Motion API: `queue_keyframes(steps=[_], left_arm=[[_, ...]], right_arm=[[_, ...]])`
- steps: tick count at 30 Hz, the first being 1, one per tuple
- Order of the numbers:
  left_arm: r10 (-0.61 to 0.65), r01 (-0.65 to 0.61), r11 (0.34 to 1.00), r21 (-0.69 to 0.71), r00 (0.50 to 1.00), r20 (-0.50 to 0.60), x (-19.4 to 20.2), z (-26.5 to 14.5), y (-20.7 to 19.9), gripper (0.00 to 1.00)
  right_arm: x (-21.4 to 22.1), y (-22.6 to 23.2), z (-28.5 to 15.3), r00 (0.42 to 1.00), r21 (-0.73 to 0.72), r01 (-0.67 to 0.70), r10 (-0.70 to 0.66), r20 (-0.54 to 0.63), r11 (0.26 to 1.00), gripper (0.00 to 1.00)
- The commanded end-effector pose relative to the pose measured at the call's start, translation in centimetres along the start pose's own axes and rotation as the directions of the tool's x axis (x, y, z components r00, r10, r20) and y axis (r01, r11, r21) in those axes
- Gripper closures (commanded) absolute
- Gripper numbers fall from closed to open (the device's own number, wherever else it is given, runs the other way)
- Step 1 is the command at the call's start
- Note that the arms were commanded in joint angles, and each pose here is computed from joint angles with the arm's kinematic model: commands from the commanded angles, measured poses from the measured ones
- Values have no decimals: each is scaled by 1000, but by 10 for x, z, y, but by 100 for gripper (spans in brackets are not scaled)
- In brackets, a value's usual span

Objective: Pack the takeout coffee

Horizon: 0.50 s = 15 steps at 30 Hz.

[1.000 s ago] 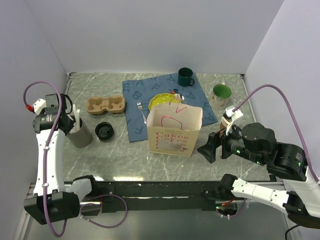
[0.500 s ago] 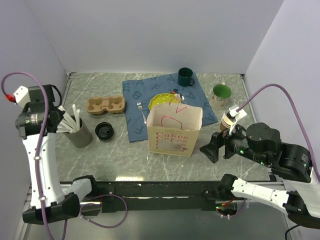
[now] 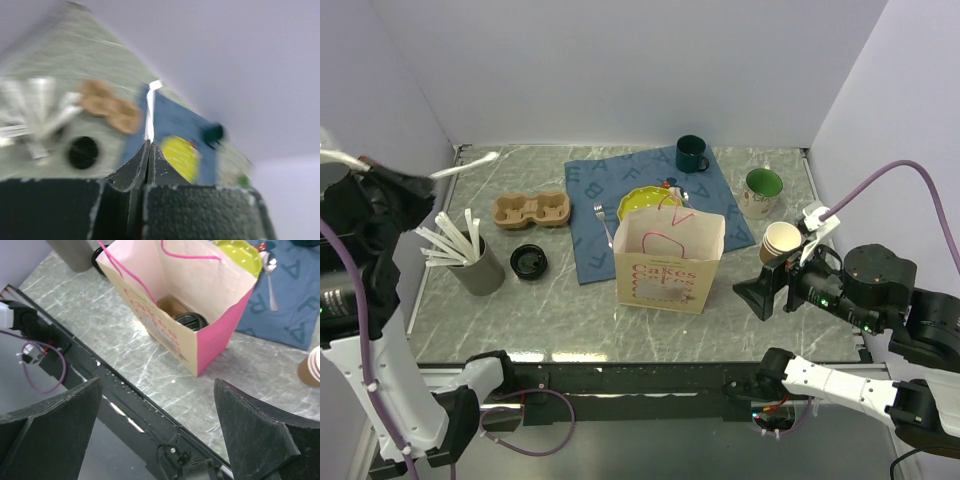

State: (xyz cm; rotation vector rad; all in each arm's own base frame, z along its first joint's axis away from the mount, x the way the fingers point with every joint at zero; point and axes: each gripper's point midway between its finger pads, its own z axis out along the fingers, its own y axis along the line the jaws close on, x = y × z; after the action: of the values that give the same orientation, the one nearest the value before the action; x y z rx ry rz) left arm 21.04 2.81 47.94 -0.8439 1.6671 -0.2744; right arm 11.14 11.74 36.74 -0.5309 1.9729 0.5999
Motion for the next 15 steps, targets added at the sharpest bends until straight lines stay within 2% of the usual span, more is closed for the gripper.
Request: queue_keyframes(steps=[1,2,4,5,8,10,12,13,15], left_arm=[[-36,115,889,443,983,-183,13,-5,-93,99],[-19,147,851,505,968,-250,23,-10,-104,99],[-30,198,808,555,955,-296,24,-14,-119,99],[-1,205,764,612,949,-317,24,-21,-130,99],[47,233,704,671,927,-371,32,-28,-145,99],[105,225,687,691,910,-400,47,-29,-152,99],[130,211,717,664,896,-425,61,-25,-149,99],[178,203,701,684,879,-443,74,-32,-152,99],[210,202,709,676,854,-476,91,-30,-147,99]], right_arm=[[-12,-9,-5,999,46,44,-45,28,998,0],[-12,-10,-6,999,49,44,-45,29,998,0],[-12,-10,-6,999,53,45,-46,25,998,0],[-12,-10,-5,999,52,47,-48,25,998,0],[-9,-9,-3,999,50,41,-42,19,998,0],[-8,-9,-2,999,51,37,-38,16,998,0],[-8,-10,-2,999,54,36,-37,15,998,0],[-9,-10,-1,999,56,34,-35,16,998,0],[-8,-12,-1,999,66,35,-36,12,997,0]])
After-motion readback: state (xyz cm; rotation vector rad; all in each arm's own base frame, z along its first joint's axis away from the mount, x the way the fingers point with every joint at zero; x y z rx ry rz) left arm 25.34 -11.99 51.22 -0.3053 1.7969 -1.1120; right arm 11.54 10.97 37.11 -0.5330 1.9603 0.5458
